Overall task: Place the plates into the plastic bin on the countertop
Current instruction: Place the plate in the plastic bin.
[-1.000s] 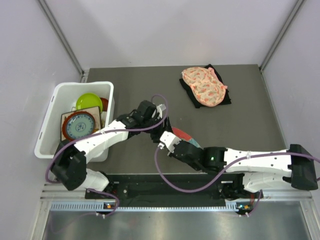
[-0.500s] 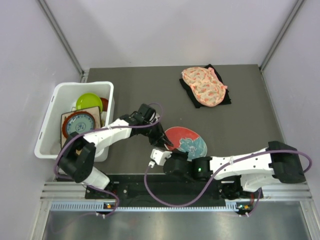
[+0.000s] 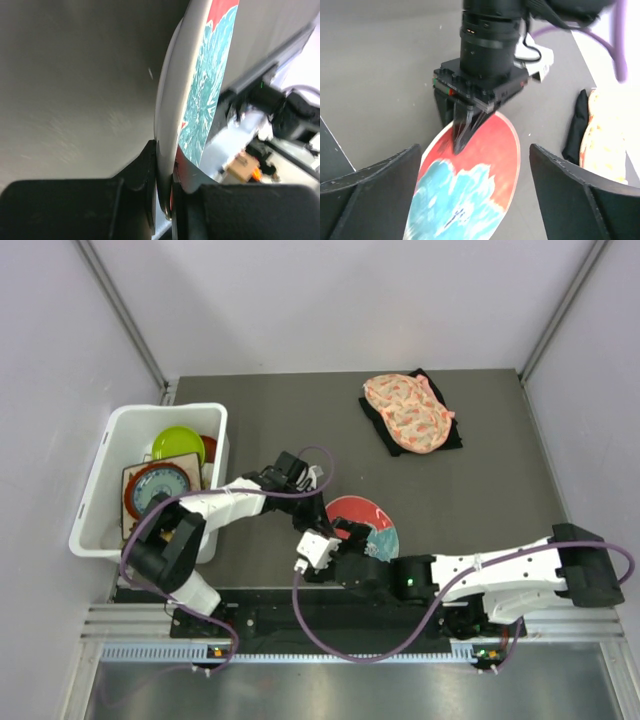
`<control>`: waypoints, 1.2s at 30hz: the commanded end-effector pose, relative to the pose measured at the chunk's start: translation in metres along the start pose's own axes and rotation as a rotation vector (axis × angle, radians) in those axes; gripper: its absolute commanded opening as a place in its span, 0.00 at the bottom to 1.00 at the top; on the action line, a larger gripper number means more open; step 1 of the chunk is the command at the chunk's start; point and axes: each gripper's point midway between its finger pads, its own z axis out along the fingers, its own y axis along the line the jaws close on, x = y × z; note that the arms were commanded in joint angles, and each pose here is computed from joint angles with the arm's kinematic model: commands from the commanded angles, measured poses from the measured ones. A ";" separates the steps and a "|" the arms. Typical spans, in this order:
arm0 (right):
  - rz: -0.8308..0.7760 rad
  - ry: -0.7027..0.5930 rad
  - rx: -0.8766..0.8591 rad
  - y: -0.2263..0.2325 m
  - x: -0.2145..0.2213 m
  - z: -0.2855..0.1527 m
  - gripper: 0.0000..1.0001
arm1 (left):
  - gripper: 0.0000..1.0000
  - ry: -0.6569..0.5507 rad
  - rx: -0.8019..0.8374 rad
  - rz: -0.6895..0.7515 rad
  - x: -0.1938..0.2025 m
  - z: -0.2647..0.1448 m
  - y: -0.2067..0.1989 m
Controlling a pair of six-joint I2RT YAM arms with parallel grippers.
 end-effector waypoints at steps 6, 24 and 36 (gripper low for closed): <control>0.340 -0.091 0.012 -0.043 -0.012 -0.028 0.95 | 0.00 -0.355 0.150 0.134 -0.085 -0.061 -0.025; 1.071 0.209 0.238 -0.162 0.116 -0.002 0.99 | 0.00 -1.397 0.033 -0.007 -0.190 -0.453 0.035; 1.260 0.204 0.297 -0.188 0.156 -0.011 0.99 | 0.00 -1.464 -0.061 -0.258 -0.149 -0.444 0.125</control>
